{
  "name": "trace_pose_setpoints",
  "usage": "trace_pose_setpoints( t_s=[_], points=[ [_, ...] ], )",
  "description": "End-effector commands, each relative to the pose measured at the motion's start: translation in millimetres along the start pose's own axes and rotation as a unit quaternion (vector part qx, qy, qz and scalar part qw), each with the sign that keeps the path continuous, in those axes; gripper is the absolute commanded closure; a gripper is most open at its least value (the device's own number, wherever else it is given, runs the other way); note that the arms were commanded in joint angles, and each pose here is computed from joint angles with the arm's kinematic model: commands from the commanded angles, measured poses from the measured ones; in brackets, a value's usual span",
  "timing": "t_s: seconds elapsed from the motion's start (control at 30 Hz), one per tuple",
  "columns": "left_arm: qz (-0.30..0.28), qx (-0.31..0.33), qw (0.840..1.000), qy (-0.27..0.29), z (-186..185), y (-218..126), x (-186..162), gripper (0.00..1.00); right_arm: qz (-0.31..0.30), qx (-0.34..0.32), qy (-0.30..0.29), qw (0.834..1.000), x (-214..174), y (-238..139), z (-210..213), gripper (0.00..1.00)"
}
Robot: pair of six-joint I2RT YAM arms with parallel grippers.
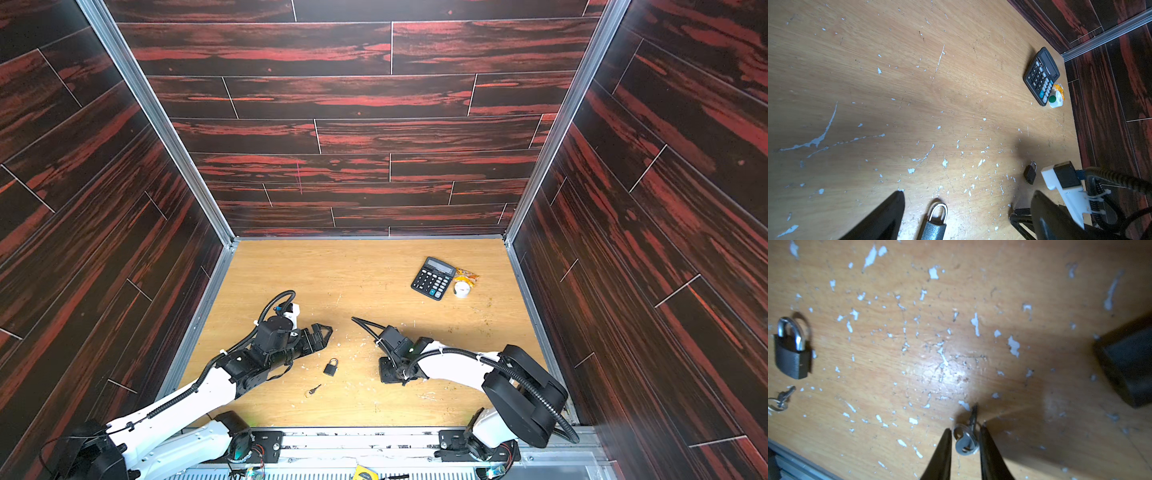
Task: Unlock with the key
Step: 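Lower the right gripper and close it on the silver key's ring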
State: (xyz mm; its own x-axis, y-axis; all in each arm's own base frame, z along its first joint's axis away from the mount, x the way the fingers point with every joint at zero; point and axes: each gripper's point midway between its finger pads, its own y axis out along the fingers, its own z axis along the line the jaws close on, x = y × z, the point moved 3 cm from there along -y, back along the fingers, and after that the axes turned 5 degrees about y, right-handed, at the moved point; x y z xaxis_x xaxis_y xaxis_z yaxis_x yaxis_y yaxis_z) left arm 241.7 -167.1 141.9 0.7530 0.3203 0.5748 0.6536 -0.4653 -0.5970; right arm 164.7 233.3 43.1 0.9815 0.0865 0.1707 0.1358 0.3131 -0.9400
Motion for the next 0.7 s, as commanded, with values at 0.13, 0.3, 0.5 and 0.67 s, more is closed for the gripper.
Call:
trace_pose_setpoints(
  t_s=[0.13,0.3,0.5,0.67],
  points=[
    [-0.007,-0.006,1.000,-0.002,-7.0,0.3,6.2,0.03,0.031,-0.021,-0.010,0.999,-11.6,9.4,-8.9,0.81],
    [-0.007,-0.005,1.000,-0.001,-6.7,0.8,6.5,0.03,0.030,-0.020,-0.012,0.999,-10.8,10.1,-7.9,0.88],
    [-0.008,-0.003,1.000,-0.003,-6.1,1.1,6.7,0.03,0.029,-0.021,-0.013,0.999,-10.9,10.2,-8.6,0.94],
    [-0.007,-0.005,1.000,-0.003,-7.1,1.2,7.1,0.03,0.026,-0.015,-0.016,0.999,-9.3,8.9,-6.1,0.97]
  ],
)
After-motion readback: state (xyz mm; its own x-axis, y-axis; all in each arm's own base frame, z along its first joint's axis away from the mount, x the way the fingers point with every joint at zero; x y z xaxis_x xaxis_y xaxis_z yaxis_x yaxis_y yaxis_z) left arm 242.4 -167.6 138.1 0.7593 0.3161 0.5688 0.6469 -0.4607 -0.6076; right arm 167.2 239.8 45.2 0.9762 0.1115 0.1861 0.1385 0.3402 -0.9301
